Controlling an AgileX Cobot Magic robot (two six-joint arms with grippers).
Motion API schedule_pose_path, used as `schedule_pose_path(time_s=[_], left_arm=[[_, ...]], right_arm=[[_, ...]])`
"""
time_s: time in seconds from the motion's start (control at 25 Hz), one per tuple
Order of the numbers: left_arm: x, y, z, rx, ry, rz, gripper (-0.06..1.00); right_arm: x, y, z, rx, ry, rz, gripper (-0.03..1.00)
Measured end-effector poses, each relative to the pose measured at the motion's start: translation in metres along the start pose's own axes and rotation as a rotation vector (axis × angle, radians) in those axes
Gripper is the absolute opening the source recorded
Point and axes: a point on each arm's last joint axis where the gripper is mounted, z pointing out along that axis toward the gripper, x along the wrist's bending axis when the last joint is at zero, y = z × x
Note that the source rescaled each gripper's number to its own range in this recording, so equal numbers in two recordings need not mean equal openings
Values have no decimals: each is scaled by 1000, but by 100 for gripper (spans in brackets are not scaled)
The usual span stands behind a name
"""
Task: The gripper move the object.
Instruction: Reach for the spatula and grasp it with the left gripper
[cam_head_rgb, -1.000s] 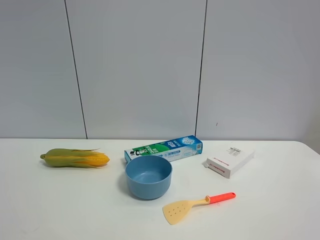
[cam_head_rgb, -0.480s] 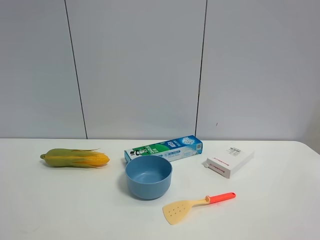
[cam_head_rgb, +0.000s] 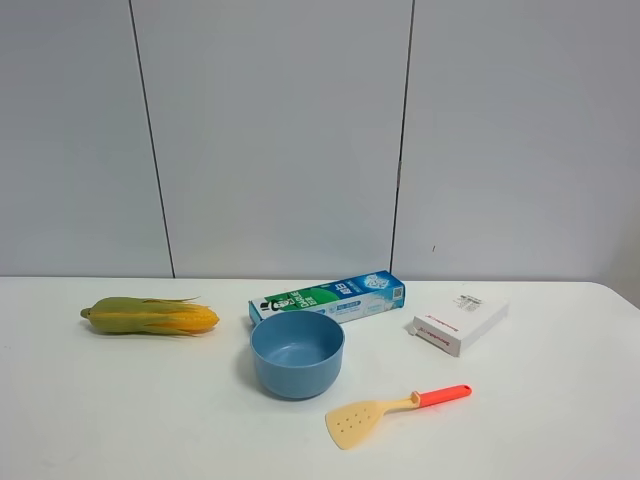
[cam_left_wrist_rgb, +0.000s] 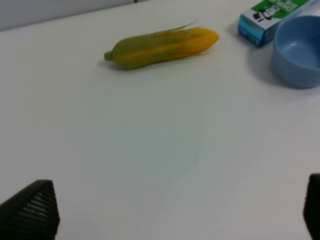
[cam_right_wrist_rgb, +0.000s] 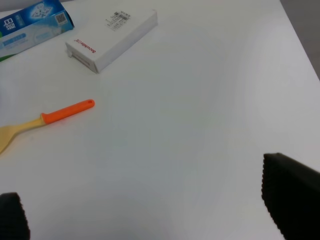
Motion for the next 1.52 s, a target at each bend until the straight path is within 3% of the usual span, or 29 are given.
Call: schedule_pose_path(time_s=[0.16,0.44,0.64,0.76,0.92,1.2,1.32,1.52], left_arm=[[10,38,10,29,-41,55,100],[28,92,48,108,-122,44,100],[25,120,84,148,-201,105,100],[14,138,109,149,-262,157,100],[-13,157,145,156,-338,252,100],[-85,169,200,210,-446,505,100],[-120,163,217,238,-483,621,100],[-163,144,243,268,-528,719,100]], right_arm=[[0,0,0,0,0,0,100],[0,0,0,0,0,0,100],[0,0,0,0,0,0,100],[0,0,0,0,0,0,100],[0,0,0,0,0,0,100],[0,0,0,0,0,0,100],[0,0,0,0,0,0,100],[0,0,0,0,0,0,100]])
